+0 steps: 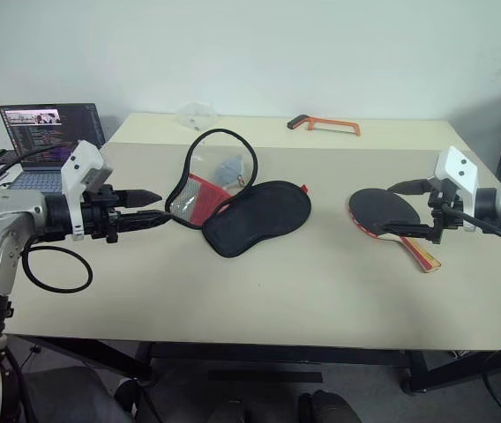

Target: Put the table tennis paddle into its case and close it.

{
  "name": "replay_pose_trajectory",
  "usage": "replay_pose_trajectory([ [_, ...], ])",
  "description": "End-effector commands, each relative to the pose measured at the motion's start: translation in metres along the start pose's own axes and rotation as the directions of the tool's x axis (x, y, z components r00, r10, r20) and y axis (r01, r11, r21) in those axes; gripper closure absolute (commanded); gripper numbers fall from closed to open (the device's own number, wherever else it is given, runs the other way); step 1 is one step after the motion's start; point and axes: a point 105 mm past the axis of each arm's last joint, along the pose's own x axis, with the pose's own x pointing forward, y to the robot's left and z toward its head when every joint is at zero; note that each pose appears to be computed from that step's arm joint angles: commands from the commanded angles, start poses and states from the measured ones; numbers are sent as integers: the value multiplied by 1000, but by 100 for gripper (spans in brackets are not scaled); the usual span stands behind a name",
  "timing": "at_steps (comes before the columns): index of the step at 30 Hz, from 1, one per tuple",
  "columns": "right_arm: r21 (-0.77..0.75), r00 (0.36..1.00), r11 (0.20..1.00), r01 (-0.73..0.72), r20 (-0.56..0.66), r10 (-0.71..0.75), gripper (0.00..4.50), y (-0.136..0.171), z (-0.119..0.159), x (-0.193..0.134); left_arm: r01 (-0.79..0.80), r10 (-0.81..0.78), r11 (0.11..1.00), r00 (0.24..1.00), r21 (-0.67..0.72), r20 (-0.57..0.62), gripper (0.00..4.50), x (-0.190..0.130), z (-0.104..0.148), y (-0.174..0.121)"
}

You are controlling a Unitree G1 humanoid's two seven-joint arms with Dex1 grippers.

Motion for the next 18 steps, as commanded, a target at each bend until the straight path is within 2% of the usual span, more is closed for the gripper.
replay_pose_trajectory([
  [1, -38, 999, 999, 23, 36, -21, 0, -4, 15, -8, -18, 17, 999, 999, 35, 27, 188, -5, 10, 3],
  [6, -43, 998, 999, 18, 56, -15, 0, -4, 18, -2, -21, 20, 999, 1000, 44, 4, 188, -7, 10, 4],
  [11, -55, 995, 998, 39, 94, -34, 0, -8, 24, 1, -128, 127, 990, 992, 52, 13, 188, -11, 9, 25],
  [12, -56, 994, 997, 46, 100, -40, 0, -8, 25, 2, -178, 177, 984, 984, 31, 34, 188, -12, 7, 35],
  [14, -57, 991, 997, 53, 130, -45, 0, -4, 32, 4, -339, 353, 930, 932, -139, 86, 188, -13, -7, 72],
  [16, -53, 988, 997, 58, 145, -50, 0, -3, 34, 1, -398, 426, 887, 901, -232, 84, 188, -9, -17, 87],
  [18, -53, 987, 996, 67, 150, -58, 0, 0, 35, 5, -517, 532, 808, 846, -284, -27, 188, -5, -47, 104],
])
